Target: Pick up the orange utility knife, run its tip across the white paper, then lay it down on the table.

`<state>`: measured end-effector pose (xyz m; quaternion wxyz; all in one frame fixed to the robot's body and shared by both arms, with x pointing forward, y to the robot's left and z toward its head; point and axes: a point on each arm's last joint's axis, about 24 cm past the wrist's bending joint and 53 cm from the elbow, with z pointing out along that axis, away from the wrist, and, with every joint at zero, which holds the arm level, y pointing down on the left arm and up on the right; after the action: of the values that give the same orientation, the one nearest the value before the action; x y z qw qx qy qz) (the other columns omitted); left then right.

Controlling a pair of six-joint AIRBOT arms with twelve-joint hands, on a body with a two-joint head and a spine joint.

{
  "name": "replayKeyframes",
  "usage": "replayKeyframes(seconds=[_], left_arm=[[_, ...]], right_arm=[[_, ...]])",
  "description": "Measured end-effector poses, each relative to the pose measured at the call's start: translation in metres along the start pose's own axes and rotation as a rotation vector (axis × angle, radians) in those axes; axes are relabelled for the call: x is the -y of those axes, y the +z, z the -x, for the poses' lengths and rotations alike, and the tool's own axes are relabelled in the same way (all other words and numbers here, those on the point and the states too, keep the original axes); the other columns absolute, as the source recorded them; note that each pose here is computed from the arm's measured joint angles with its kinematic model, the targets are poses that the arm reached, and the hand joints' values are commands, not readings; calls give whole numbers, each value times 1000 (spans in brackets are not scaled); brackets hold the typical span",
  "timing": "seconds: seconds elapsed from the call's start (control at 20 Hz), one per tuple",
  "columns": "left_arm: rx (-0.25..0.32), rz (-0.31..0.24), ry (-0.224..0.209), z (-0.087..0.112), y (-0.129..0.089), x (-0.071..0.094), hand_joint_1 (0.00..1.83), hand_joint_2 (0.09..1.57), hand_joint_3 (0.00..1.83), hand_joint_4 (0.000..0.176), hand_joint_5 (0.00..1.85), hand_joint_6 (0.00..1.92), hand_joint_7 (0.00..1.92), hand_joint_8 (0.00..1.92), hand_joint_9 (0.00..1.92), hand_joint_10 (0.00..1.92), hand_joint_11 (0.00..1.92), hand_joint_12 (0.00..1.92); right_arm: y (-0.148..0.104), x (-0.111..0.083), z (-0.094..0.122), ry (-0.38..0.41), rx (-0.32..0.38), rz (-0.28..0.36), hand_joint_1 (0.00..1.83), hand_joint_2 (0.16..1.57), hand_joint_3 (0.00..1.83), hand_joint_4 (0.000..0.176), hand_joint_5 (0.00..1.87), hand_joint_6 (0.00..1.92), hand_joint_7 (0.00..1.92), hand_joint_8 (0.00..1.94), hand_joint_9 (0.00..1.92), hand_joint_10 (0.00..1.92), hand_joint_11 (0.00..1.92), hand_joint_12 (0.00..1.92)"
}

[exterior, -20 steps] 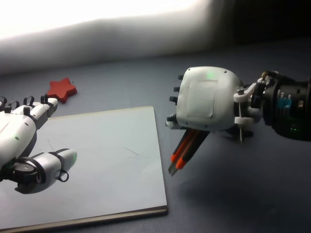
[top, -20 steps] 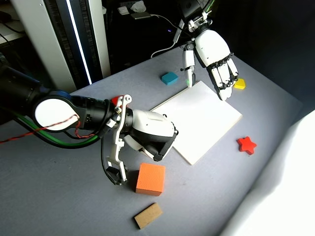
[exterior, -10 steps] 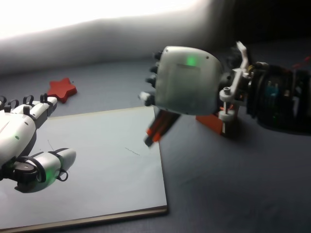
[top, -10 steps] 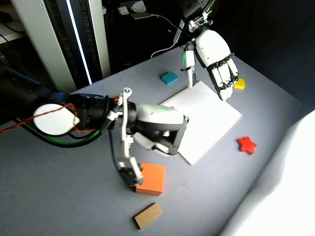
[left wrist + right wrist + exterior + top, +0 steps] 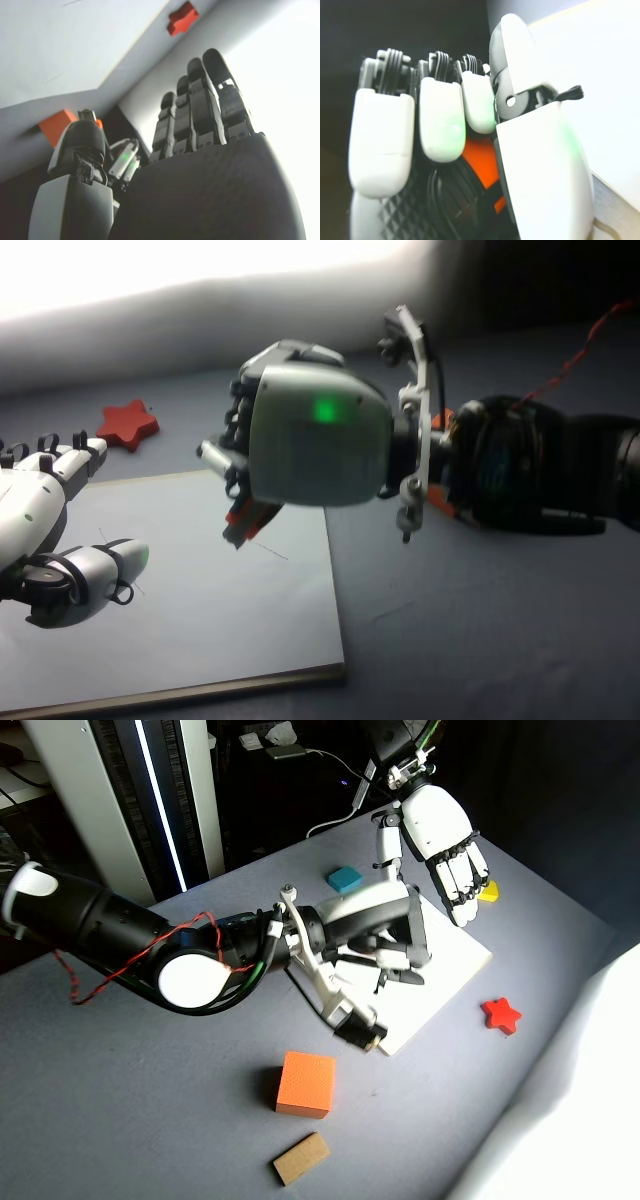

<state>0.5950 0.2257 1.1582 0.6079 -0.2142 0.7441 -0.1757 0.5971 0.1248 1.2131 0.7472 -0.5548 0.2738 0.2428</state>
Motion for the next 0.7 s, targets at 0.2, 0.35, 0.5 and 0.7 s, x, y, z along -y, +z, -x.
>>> replayKeyframes(seconds=[0.2,0.35,0.5,0.7], left_arm=[[0,0,0,0,0,0,178,1321,2,39,47,1,158,2,274,0,0,1006],[-3,-3,-3,-1,0,1,177,1324,2,36,51,1,153,1,277,1,0,1018],[-4,0,-6,-3,0,1,200,1320,0,37,52,3,149,5,268,4,0,989],[-12,-5,-7,-6,0,3,244,1303,0,38,70,7,165,6,281,10,0,1012]], right_arm=[[1,-27,-27,-53,-11,80,1571,1334,0,176,1506,1921,1694,1941,1767,1921,1807,1921],[11,-20,-34,-59,8,53,1568,1326,0,176,1493,1921,1686,1941,1759,1921,1799,1921],[17,-16,-32,-61,16,42,1564,1328,0,176,1475,1921,1678,1941,1755,1921,1800,1921],[22,-14,-30,-74,25,47,1570,1329,0,176,1506,1921,1673,1941,1749,1921,1789,1921]])
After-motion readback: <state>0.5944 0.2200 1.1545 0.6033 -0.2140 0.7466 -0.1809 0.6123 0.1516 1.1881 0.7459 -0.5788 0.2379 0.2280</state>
